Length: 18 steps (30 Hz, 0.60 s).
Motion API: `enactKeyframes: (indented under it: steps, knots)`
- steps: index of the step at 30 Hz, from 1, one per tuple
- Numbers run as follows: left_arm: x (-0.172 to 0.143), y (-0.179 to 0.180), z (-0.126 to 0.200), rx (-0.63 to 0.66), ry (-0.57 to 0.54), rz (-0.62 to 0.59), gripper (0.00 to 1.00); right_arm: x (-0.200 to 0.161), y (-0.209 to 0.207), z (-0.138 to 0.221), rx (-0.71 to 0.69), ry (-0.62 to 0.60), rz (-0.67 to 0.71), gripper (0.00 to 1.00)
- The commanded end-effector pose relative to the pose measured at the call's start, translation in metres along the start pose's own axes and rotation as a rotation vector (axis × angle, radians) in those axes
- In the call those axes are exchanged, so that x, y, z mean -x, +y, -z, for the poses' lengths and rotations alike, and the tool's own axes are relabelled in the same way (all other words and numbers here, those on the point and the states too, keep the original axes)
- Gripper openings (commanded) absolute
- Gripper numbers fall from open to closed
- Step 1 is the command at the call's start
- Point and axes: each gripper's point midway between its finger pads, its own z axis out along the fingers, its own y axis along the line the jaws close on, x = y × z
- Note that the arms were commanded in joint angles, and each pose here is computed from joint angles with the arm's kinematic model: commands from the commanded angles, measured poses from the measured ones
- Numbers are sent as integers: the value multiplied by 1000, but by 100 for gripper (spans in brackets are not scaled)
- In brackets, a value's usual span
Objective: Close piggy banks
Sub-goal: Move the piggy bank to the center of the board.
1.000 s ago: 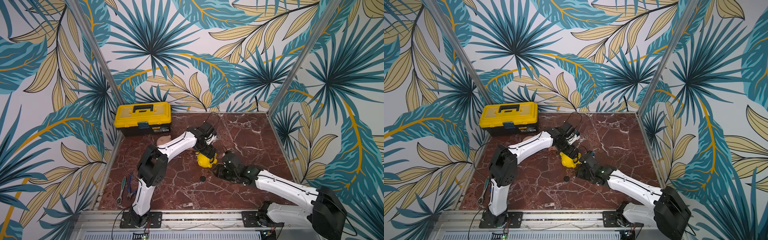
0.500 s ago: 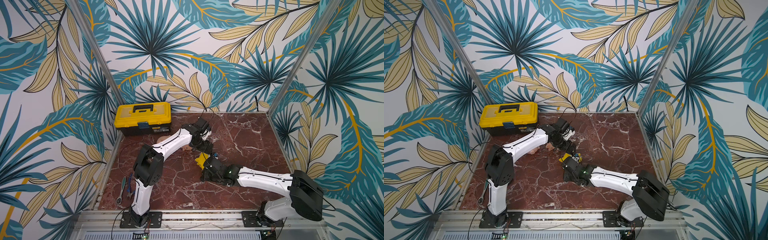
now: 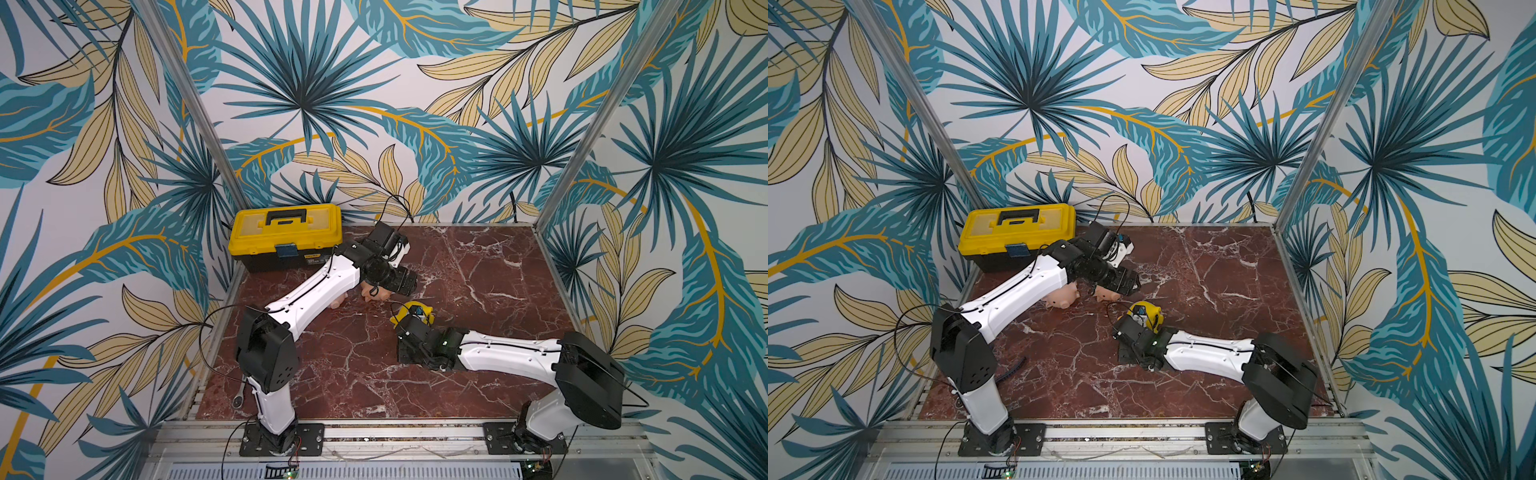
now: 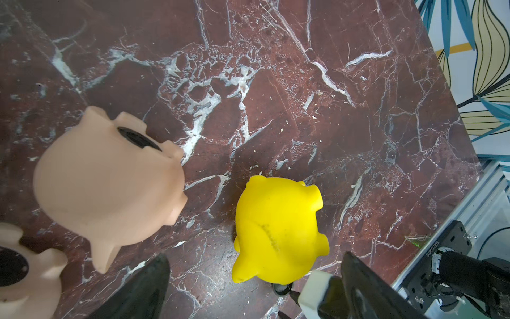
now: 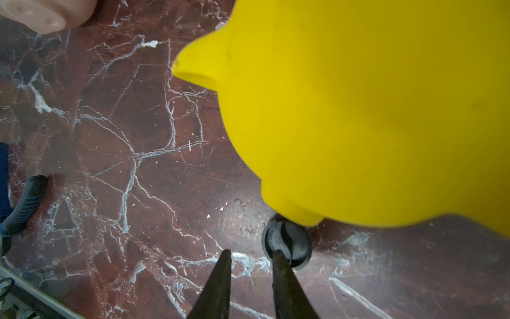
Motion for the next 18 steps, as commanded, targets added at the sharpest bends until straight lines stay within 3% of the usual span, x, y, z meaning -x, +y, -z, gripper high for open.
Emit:
enactKeyframes:
  steps: [1,18]
  knots:
    - [-4,6,8,18,-14,12,97,-5,-6,-3,-57,20,15,27]
    - [-13,9,18,27,-33,33,98,-17,-23,-17,-165,69,17,21]
